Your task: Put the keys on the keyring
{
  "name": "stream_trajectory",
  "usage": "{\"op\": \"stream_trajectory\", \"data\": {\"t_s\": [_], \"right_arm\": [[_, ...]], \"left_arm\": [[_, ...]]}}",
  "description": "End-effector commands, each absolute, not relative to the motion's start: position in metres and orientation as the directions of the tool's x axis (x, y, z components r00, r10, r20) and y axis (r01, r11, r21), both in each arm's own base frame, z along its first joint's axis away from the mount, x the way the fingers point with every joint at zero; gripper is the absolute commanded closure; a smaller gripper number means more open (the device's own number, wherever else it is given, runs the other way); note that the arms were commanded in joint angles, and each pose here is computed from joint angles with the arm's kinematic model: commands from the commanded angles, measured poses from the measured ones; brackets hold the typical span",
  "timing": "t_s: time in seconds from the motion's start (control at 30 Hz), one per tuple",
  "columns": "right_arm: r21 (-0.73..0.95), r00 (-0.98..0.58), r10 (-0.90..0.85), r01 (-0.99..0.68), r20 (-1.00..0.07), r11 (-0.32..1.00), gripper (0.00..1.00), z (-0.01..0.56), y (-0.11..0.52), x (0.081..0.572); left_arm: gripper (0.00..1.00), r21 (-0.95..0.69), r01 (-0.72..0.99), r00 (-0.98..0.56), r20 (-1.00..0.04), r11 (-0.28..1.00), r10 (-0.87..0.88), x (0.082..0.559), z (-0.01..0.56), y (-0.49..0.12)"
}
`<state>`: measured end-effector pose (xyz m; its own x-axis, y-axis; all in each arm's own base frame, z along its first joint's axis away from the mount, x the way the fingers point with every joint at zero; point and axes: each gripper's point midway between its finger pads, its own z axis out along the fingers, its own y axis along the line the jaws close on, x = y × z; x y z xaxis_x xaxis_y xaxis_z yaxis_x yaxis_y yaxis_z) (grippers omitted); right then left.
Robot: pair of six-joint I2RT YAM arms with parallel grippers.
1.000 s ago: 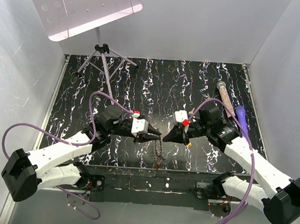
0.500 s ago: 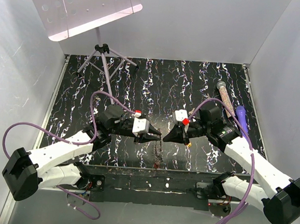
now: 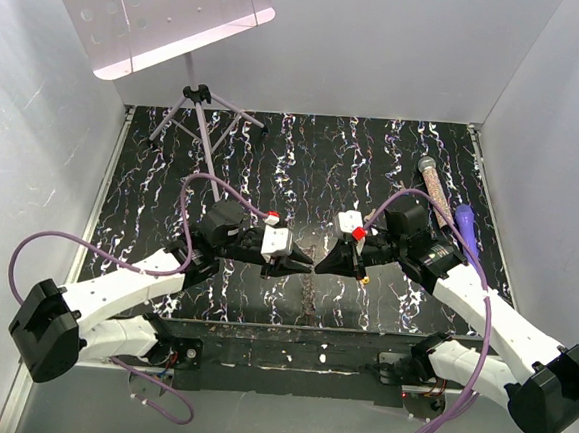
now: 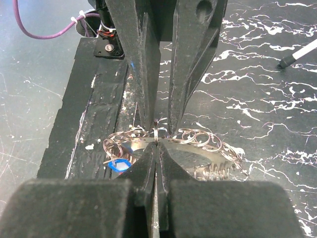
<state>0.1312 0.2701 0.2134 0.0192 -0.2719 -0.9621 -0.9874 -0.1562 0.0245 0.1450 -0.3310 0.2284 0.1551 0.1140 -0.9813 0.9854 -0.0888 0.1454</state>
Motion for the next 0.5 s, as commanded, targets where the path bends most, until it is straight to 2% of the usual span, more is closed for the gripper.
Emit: {"op": "stream_trajectory", "data": {"t_s": [0.0, 0.07, 0.23, 0.43, 0.47], "right_arm": [[-0.058, 0.092, -0.200, -0.984, -0.976, -0.170, 0.99, 0.2443, 0.2744, 0.1335], [-0.053, 0.087, -0.200, -0.984, -0.976, -0.171, 0.99, 0.2442, 0.2743, 0.1330], [-0.050, 0.085, -0.198, -0.983, -0.976, -0.174, 0.99, 0.2449, 0.2746, 0.1325], [-0.003, 0.039, -0.201, -0.985, -0.979, -0.172, 0.99, 0.2462, 0.2758, 0.1310], [0.004, 0.029, -0.204, -0.987, -0.978, -0.162, 0.93, 0.2467, 0.2760, 0.1325]], "left_arm": [[0.80, 0.163, 0.981, 0.173, -0.980, -0.103, 0.098, 0.1437, 0.2416, -0.3341], [0.83, 0.158, 0.982, 0.168, -0.980, -0.105, 0.104, 0.1435, 0.2408, -0.3346], [1.00, 0.140, 0.983, 0.155, -0.980, -0.122, 0.121, 0.1425, 0.2377, -0.3364], [1.00, 0.139, 0.986, 0.148, -0.985, -0.093, 0.090, 0.1443, 0.2434, -0.3364], [1.00, 0.136, 0.987, 0.143, -0.986, -0.085, 0.086, 0.1447, 0.2431, -0.3362]]}}
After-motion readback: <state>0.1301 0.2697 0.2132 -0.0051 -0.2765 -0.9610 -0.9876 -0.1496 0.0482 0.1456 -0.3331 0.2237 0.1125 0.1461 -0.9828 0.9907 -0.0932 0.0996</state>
